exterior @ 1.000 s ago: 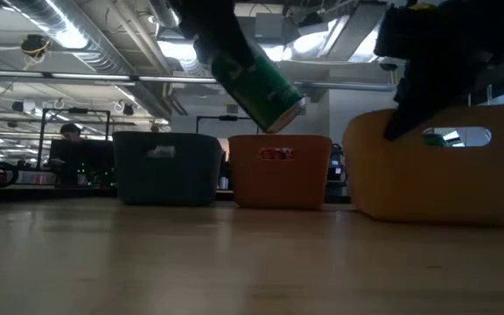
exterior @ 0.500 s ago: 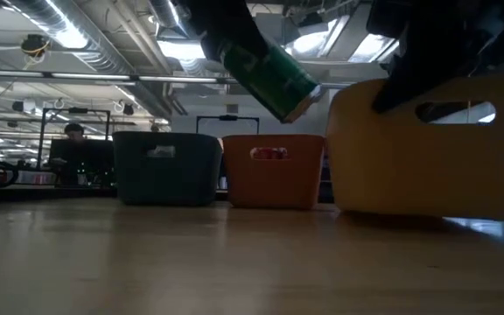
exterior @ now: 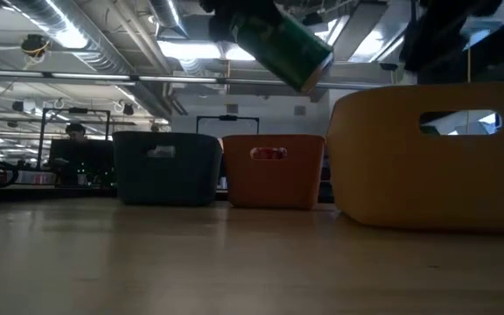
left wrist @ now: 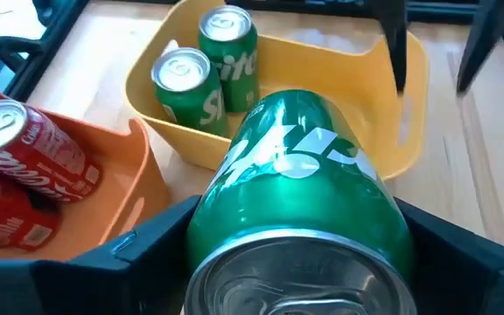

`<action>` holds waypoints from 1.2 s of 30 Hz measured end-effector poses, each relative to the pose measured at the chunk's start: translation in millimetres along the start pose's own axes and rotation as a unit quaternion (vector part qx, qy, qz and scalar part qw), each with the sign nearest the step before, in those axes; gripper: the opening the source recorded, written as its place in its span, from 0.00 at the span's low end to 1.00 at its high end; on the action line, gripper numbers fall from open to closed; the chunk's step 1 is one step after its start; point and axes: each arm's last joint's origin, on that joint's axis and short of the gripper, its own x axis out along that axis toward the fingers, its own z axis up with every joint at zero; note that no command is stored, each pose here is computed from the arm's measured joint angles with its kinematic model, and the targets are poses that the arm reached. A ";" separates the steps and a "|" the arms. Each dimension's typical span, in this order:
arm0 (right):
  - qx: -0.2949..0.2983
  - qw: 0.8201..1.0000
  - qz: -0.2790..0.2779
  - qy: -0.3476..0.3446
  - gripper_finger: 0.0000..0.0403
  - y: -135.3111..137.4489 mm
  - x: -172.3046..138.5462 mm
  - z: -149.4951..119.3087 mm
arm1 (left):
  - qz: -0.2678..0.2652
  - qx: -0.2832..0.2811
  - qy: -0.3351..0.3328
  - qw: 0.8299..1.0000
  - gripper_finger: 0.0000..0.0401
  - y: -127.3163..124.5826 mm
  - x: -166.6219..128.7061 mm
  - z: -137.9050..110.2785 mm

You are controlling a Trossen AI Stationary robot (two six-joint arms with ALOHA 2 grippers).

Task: Sort soda cans
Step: Put the top green soda can into the yellow bin

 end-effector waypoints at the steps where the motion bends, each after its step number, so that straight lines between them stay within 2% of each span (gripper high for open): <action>1: -0.003 1.000 -0.013 0.007 0.44 0.7 -9.4 2.0 | 0.001 -0.002 -0.003 1.000 0.77 1.4 -1.0 2.1; 6: -0.042 0.994 -0.097 -0.029 0.38 -3.1 -51.6 7.8 | -0.034 -0.018 -0.005 0.999 0.77 8.1 5.9 16.1; 11: -0.067 0.978 -0.163 -0.108 0.24 -16.7 -72.7 -6.6 | -0.034 -0.017 0.011 0.999 0.77 12.1 23.3 31.5; 14: -0.068 0.970 -0.172 -0.159 0.15 -25.0 -70.0 -17.7 | -0.029 -0.006 0.012 1.000 0.77 15.1 30.4 43.5; 18: -0.056 0.956 -0.155 -0.241 0.02 -34.6 -57.7 -27.5 | -0.027 0.013 0.017 0.999 0.77 17.6 45.7 50.2; 24: -0.055 0.947 -0.129 -0.290 0.04 -43.7 -32.8 -40.6 | -0.054 0.018 0.010 0.998 0.77 19.7 54.8 53.9; 31: -0.053 0.947 -0.134 -0.288 0.01 -46.8 -17.7 -45.4 | -0.057 0.026 -0.038 0.997 0.77 18.9 56.4 62.5; 36: -0.058 0.946 -0.155 -0.279 0.02 -47.7 -9.5 -46.4 | -0.058 0.030 -0.052 0.997 0.77 17.1 69.3 62.0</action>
